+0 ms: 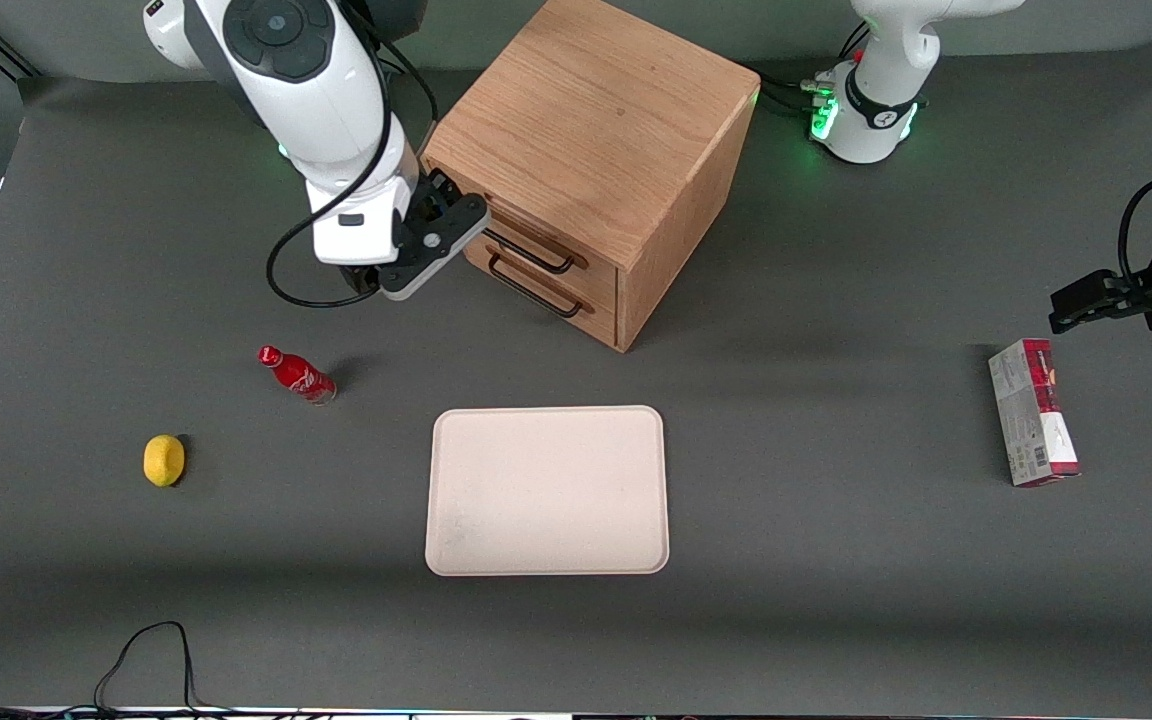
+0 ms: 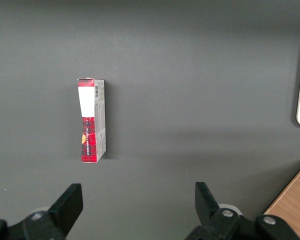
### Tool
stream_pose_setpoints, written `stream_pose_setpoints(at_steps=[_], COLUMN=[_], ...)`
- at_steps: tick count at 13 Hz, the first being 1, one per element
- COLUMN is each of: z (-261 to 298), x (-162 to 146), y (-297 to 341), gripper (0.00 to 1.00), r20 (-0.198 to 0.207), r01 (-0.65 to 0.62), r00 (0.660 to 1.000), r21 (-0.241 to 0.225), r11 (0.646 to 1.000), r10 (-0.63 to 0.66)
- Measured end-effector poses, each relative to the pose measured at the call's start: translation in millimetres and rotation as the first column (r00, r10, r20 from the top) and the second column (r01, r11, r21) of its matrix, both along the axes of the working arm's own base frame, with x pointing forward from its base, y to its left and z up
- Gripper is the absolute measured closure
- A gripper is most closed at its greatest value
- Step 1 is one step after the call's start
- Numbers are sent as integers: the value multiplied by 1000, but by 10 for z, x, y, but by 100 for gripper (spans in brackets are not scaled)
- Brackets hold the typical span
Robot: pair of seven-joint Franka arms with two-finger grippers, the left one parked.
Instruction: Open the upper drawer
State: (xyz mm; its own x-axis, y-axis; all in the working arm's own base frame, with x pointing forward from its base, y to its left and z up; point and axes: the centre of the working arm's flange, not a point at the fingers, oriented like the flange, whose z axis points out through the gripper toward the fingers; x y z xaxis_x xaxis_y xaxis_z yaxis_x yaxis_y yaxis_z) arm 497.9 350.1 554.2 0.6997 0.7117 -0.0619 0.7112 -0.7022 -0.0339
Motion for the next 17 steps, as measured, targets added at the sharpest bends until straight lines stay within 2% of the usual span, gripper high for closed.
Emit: stream_pose_setpoints(at_steps=[2, 5, 9, 15, 17], z=[3, -106, -288, -295, -355], x=[13, -70, -183, -212, -220], y=[15, 196, 377, 412, 407], gripper=[0, 0, 0, 0, 0], r20=[-8, -40, -106, -132, -141], r01=[-4, -29, -48, -76, -78], r00=[1000, 999, 993, 986, 985], r21=[35, 69, 109, 159, 156], r11=[999, 997, 993, 984, 985], r10=[4, 31, 59, 98, 100])
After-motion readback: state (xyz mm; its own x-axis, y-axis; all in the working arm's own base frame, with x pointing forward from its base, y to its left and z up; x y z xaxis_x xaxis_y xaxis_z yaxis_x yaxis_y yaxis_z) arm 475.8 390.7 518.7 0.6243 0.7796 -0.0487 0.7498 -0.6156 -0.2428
